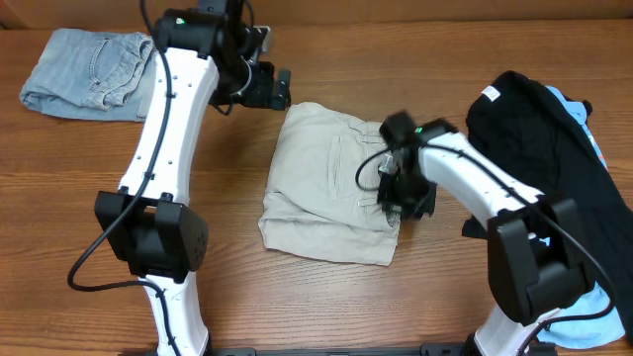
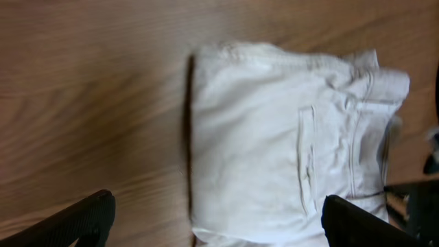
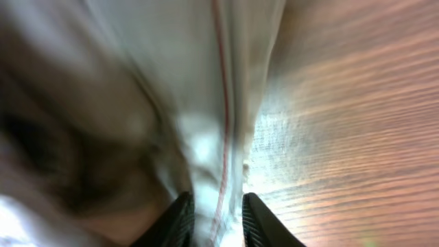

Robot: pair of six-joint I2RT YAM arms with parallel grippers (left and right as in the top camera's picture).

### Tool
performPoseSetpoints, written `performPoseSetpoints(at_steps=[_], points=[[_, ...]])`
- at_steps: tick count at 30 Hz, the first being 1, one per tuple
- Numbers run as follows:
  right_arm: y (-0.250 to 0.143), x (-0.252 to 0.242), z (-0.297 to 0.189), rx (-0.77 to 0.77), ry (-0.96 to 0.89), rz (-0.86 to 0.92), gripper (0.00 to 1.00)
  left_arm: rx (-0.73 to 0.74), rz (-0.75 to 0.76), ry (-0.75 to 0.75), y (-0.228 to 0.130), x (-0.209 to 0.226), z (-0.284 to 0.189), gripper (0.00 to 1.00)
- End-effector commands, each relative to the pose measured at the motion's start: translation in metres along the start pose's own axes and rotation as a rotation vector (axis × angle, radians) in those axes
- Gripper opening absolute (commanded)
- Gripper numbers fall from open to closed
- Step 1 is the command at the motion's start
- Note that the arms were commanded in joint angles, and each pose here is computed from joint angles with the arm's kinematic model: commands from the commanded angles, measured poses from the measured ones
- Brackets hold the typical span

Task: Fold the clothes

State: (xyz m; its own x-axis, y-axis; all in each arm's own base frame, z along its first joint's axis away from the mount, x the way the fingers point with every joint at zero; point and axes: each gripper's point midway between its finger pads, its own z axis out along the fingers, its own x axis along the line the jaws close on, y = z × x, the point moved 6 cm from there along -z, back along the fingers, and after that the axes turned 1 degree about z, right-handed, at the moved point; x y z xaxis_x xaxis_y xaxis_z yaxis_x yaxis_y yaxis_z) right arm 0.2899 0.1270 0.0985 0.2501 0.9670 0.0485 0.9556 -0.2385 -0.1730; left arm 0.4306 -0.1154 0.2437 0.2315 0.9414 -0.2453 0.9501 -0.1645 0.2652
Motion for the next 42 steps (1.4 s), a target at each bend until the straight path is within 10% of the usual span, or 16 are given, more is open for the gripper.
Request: performPoseSetpoints(at_steps=[1, 12, 24, 35, 42], points=[[0.028, 0.005, -0.068, -0.162, 0.111, -0.026, 0.69, 0.076, 0.073, -0.029, -0.015, -0.027, 0.02, 0.97], [0.073, -0.048, -0.132, -0.3, 0.178, 0.119, 0.85, 0.287, 0.266, -0.057, -0.072, -0.09, 0.084, 0.98], [0.085, -0.075, -0.135, -0.322, 0.184, 0.19, 0.86, 0.391, 0.409, 0.146, -0.122, -0.045, 0.155, 1.0], [0.086, -0.075, -0.136, -0.328, 0.186, 0.19, 0.87, 0.261, 0.41, 0.619, -0.101, 0.044, 0.164, 1.0], [0.088, -0.074, -0.137, -0.338, 0.19, 0.188, 0.88, 0.16, 0.438, 0.534, -0.051, 0.03, 0.13, 1.0]])
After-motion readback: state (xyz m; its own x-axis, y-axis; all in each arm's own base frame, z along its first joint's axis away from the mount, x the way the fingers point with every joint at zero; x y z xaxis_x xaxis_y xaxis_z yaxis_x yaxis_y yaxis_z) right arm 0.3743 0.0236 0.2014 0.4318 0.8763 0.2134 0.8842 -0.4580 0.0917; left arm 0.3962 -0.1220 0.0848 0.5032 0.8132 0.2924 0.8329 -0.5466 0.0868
